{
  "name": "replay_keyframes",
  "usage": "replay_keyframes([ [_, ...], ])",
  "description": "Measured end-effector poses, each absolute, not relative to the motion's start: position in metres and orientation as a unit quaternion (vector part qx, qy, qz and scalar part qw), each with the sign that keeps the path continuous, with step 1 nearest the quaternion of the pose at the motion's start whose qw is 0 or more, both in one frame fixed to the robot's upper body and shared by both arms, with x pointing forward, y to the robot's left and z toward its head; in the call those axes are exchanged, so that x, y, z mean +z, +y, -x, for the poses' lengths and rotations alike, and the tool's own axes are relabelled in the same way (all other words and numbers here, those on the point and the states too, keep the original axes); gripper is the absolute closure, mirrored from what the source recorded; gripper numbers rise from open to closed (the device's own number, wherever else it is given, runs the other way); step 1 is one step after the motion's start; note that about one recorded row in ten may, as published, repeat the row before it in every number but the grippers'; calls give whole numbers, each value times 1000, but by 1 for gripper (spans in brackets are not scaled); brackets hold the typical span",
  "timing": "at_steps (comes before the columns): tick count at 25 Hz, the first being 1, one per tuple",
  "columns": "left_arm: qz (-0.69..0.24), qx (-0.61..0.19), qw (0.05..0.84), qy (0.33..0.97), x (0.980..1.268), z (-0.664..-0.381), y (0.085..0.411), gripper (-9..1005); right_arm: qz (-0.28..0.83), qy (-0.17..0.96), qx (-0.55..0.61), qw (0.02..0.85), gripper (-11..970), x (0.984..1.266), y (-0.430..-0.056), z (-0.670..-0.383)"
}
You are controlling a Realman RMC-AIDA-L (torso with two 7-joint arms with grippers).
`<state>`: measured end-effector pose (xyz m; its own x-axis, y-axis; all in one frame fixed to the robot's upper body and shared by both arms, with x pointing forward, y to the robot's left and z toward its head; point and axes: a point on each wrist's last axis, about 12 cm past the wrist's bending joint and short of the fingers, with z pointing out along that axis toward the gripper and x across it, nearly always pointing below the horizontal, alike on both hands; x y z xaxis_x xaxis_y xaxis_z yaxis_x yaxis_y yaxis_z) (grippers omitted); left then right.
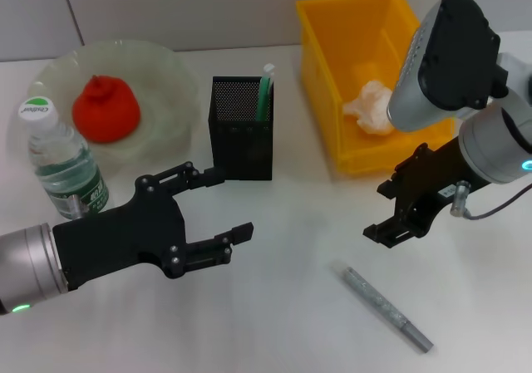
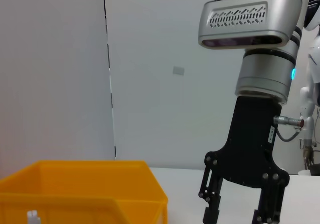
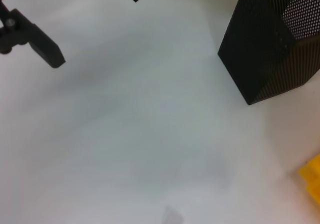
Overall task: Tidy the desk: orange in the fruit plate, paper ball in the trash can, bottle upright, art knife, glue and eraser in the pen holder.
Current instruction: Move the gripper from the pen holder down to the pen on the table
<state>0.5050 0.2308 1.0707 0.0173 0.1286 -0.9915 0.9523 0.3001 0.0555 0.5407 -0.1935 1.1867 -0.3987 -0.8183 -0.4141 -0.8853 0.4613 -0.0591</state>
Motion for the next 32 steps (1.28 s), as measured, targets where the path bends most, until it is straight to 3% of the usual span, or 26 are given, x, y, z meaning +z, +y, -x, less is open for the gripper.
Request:
replay_keyframes([
  [32,-460,-376,548,589,1071,-506,229,212,503,851,120,91,317,1158,-189,-521],
])
